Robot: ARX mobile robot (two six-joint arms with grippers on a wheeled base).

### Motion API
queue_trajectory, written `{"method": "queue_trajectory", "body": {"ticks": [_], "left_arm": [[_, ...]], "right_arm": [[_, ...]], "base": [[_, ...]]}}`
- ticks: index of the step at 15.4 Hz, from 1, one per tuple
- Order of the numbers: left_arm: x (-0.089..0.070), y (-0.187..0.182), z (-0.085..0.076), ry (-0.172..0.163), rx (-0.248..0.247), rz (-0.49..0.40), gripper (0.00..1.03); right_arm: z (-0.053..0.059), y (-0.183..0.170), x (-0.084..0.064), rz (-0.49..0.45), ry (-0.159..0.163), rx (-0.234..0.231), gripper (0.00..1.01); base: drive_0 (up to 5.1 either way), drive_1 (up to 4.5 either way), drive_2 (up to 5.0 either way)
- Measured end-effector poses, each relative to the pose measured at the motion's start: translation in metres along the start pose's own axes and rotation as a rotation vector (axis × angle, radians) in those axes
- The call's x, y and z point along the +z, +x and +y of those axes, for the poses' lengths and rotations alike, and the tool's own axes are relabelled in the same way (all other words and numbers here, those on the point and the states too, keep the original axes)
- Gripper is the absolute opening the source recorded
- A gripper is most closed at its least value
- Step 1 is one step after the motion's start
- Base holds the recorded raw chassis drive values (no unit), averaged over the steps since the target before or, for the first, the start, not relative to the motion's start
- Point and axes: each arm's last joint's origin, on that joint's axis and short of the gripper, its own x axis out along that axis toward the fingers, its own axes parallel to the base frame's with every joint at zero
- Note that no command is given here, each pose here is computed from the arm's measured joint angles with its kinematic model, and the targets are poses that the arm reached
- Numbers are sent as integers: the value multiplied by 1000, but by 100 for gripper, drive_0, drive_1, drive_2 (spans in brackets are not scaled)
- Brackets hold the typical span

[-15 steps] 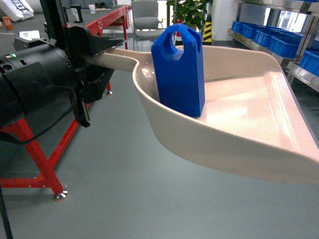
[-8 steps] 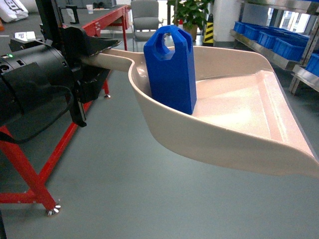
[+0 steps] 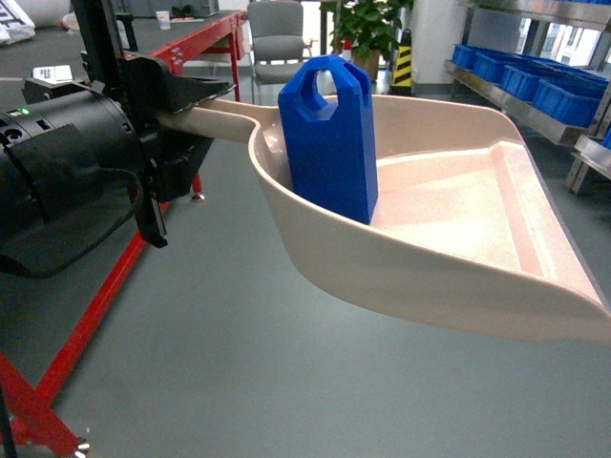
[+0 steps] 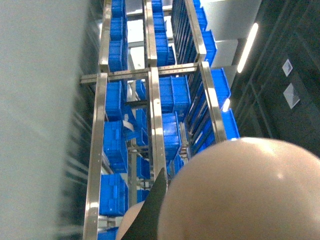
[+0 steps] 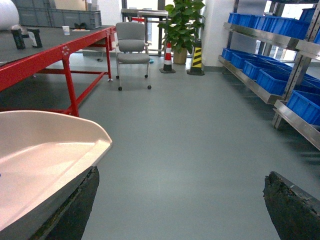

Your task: Place part in tray to right shelf

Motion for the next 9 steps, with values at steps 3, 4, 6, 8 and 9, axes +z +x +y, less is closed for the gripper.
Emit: {"method": "queue_trajectory", "body": {"ticks": [3,4,6,8,9], "left_arm": [[1,0,0,1,-1,-2,14],[1,0,-1,2,-7,-4,14],[1,0,0,2,-5,0,14],[1,0,0,1,-3,-5,14],[1,0,0,1,-3,-5,14]], "right_arm": [[0,0,0,-3,0,0,98],[0,0,0,0,0,0,98],[0,0,0,-5,1,0,98],[0,0,0,2,0,0,98],[0,0,0,2,0,0,98]], "base": [[-9,422,-439],[-7,423,-438],[-6,424,-436],[-9,422,-439],[-11,420,-441]]}}
